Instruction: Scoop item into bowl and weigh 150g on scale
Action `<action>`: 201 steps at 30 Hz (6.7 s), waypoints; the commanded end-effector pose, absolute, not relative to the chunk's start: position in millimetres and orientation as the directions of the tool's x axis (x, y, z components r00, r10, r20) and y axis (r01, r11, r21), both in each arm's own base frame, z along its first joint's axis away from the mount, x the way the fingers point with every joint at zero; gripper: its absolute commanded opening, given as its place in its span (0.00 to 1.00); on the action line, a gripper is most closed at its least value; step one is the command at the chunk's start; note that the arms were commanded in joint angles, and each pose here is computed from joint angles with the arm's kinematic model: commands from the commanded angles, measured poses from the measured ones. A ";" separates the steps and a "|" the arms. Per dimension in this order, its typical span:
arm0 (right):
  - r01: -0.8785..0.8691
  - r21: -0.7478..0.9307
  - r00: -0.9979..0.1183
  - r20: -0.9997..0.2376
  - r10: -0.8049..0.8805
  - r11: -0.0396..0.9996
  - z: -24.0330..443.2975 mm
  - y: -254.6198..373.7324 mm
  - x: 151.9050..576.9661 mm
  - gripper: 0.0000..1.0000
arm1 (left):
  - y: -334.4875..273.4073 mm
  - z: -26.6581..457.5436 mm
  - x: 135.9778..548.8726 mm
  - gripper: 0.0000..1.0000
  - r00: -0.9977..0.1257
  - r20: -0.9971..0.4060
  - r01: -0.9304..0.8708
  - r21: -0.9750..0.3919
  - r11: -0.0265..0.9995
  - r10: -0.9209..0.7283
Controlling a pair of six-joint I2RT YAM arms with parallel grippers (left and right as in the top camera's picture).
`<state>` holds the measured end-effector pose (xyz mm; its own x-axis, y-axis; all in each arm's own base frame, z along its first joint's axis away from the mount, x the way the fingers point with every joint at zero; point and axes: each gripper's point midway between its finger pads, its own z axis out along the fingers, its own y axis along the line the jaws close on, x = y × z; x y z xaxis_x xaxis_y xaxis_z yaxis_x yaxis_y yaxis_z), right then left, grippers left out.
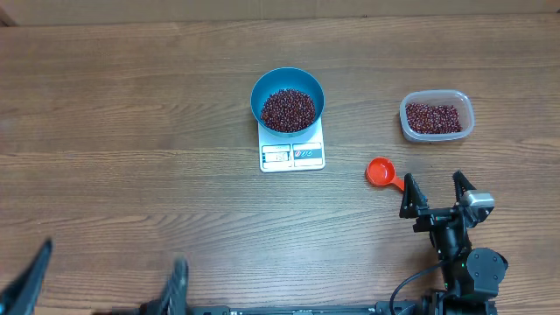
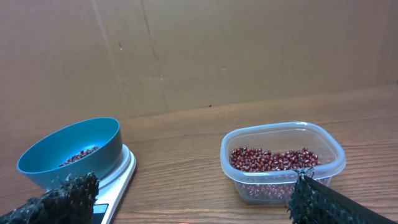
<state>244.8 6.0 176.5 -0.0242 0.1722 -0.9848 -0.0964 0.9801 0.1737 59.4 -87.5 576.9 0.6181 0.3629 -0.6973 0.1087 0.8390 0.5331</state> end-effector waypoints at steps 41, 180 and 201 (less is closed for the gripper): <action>-0.090 0.166 -0.018 -0.986 0.165 0.982 174.8 4.9 245.1 1.00 | -85.2 507.3 79.6 1.00 0.437 -0.867 0.271 0.381 0.884 0.239; -0.090 0.166 -0.019 -0.986 0.165 0.982 174.7 4.9 245.1 1.00 | -12.1 156.4 245.7 1.00 -0.075 -0.997 0.071 -0.012 0.997 -0.007; -0.090 0.166 -0.018 -0.986 0.165 0.982 174.8 4.9 245.1 1.00 | -10.9 156.8 245.8 1.00 -0.073 -0.997 0.067 -0.009 0.998 -0.004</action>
